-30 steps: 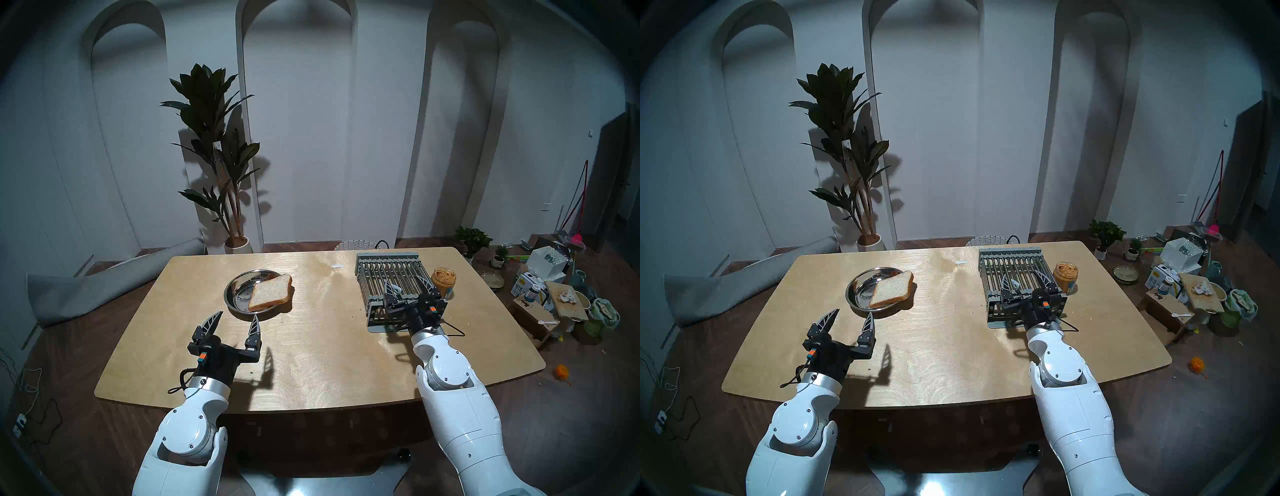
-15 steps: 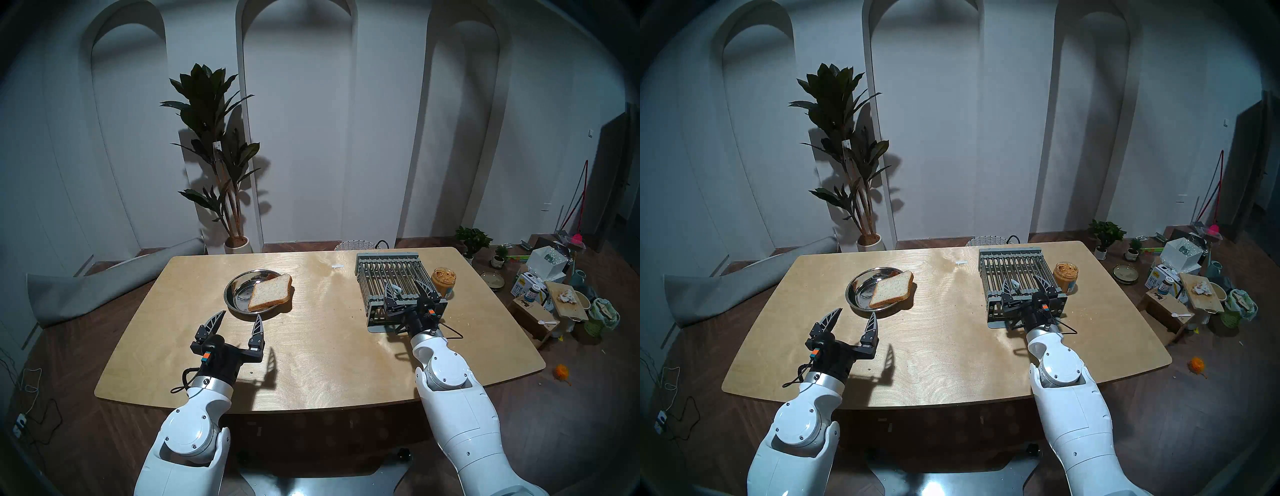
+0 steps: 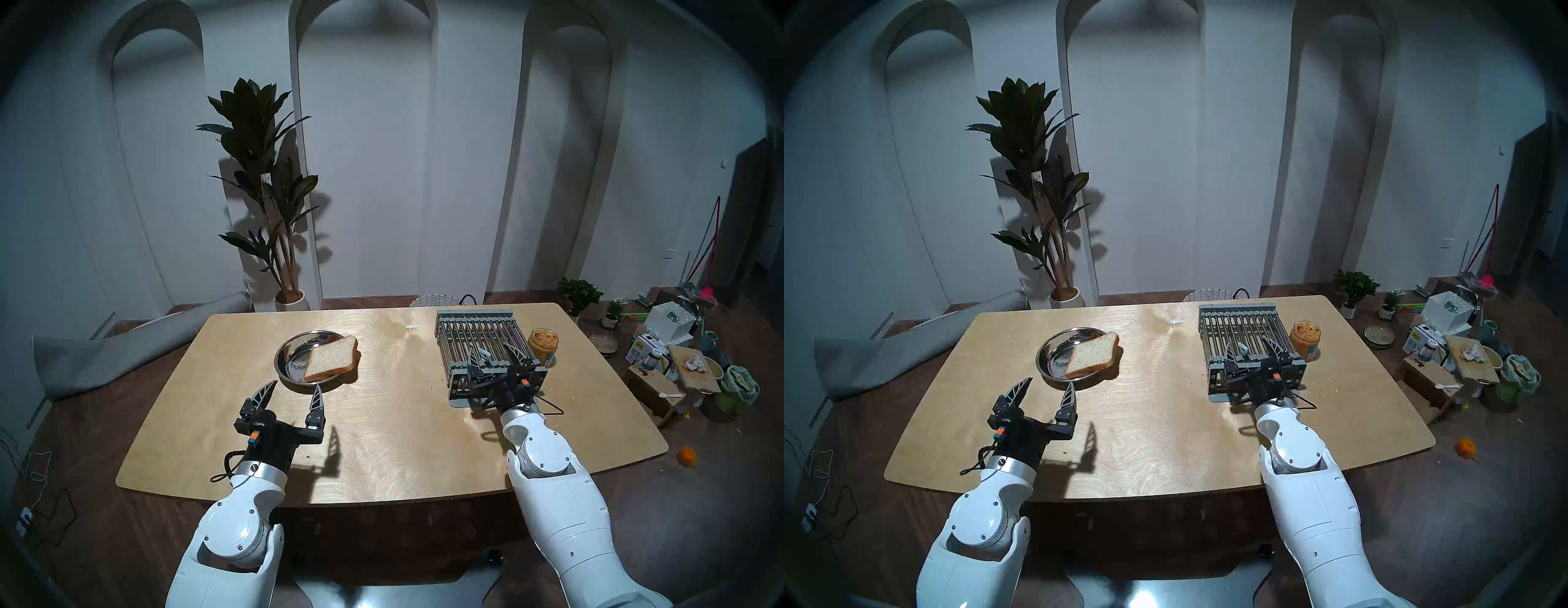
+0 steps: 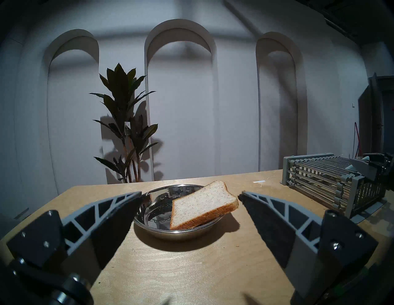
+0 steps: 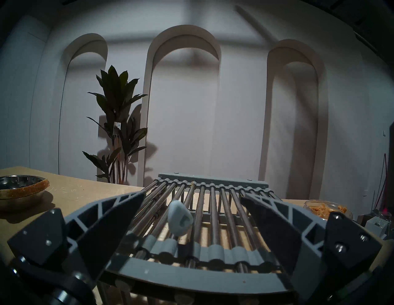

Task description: Spread peanut butter over the slice of bread with the knife

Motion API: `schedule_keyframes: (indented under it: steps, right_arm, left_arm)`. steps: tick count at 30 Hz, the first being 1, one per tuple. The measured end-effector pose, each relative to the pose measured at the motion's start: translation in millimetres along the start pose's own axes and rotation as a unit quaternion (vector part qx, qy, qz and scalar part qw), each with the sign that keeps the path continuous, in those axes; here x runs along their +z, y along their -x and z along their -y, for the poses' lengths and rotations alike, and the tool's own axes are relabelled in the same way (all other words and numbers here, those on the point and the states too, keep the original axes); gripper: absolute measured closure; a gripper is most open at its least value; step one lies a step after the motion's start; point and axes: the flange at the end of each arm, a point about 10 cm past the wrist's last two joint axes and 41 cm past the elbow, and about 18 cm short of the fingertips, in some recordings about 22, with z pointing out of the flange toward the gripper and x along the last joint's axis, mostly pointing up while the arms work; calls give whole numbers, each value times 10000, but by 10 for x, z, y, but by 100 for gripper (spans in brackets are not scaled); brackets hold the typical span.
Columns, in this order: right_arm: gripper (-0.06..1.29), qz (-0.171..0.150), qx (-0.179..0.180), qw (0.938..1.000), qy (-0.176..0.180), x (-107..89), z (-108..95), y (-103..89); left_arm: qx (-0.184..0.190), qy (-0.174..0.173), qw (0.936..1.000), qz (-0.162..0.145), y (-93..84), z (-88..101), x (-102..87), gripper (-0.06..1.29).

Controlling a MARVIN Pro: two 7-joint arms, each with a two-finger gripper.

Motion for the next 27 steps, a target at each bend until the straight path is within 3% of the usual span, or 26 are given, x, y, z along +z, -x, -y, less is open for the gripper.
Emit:
schedule_keyframes:
  steps: [16,22,27]
  right_arm:
    - [12,220,305,9992,145,43,-36,-55]
    - [22,279,412,9987,127,60,-34,-77]
    - [43,307,464,9984,90,73,-11,-87]
  left_arm:
    - [2,-23,10000,-23,-35,7,-23,0]
    - [12,-28,10000,-14,-43,5,-41,0]
    - [35,-35,10000,-6,-50,4,-53,0]
